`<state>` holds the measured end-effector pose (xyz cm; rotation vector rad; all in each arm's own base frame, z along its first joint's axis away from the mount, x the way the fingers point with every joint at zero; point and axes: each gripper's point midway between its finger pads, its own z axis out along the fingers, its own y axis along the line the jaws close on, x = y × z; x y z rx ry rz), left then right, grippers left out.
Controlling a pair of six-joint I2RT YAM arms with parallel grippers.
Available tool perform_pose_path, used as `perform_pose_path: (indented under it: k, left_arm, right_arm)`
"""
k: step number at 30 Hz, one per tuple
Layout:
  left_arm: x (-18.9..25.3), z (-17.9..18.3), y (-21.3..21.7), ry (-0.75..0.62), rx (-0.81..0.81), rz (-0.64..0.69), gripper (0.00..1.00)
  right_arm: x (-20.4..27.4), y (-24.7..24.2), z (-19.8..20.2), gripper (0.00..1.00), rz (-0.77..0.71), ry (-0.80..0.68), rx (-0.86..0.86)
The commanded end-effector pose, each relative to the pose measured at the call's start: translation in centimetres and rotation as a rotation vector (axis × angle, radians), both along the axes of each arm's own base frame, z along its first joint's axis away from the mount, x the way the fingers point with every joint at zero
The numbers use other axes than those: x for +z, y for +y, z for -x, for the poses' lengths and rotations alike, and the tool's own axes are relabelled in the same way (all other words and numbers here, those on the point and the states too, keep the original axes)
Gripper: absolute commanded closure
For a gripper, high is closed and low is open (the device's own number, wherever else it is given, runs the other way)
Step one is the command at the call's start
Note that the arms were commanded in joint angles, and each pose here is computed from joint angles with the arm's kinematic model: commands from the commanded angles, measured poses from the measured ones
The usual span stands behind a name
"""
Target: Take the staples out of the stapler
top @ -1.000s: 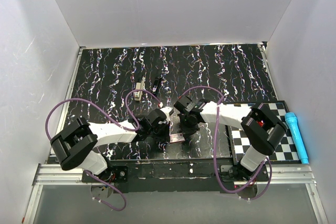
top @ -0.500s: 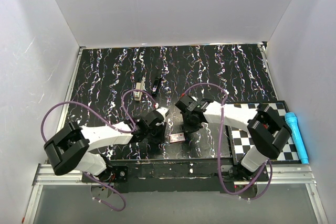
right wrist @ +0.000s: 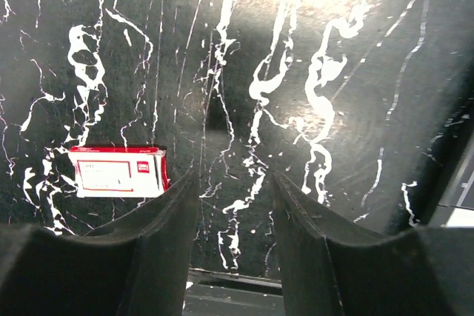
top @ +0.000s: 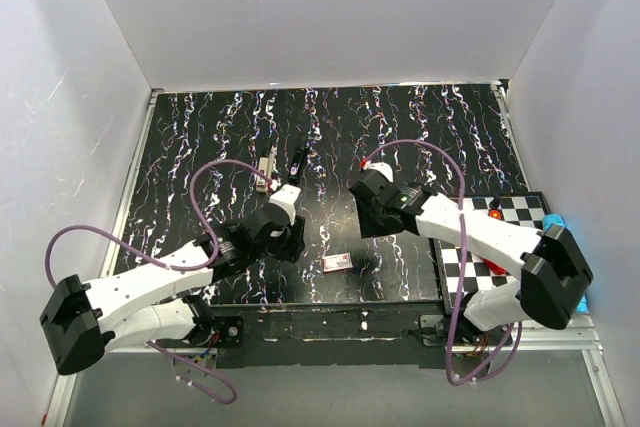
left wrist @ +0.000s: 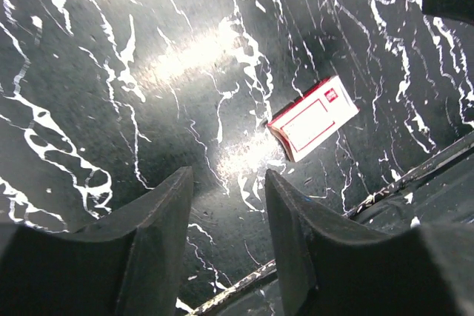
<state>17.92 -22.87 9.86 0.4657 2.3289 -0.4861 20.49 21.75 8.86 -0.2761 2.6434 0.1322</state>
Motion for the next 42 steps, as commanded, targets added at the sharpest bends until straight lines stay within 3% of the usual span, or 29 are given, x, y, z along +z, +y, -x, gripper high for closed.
perform_pose_path:
  k: [1,13,16,18,19,22,23,24,33,42]
  left_arm:
    - [3.8,-1.3,0.9,-0.109,0.04,0.007,0.54]
    - [10.5,-2.5,2.1,-0.261,0.068,0.049,0.37]
    - [12.5,-2.8,2.4,-0.303,0.076,0.058,0.33]
    - [13.5,-2.9,2.7,-0.327,0.079,0.059,0.22]
    - [14.0,-3.0,2.7,-0.337,0.077,0.062,0.22]
    - [15.6,-3.1,3.1,-0.374,0.08,0.067,0.21]
    - [16.1,-3.2,3.2,-0.385,0.079,0.067,0.06]
    - [16.6,-3.2,3.4,-0.394,0.084,0.071,0.02]
    - [21.4,-3.2,4.4,-0.491,0.078,0.09,0.02]
    - [24.8,-3.3,4.1,-0.562,0.032,0.105,0.02]
  right_arm:
    - [4.1,-1.5,-1.3,0.47,0.005,-0.125,-0.03]
    - [10.1,-4.6,-1.3,0.24,-0.026,-0.29,-0.074]
    - [11.6,-5.3,-1.3,0.24,-0.033,-0.323,-0.076]
    - [12.6,-5.7,-1.3,0.23,-0.029,-0.343,-0.074]
    - [13.0,-5.8,-1.3,0.16,-0.028,-0.35,-0.071]
    - [14.3,-6.0,-1.2,0.16,-0.035,-0.37,-0.061]
    - [14.7,-6.1,-1.2,0.16,-0.038,-0.376,-0.057]
    - [15.2,-6.1,-1.2,0.16,-0.044,-0.383,-0.05]
    - [20.5,-5.8,-1.2,0.11,-0.141,-0.488,-0.007]
    - [23.5,-7.7,-1.7,0.09,-0.135,-0.584,-0.066]
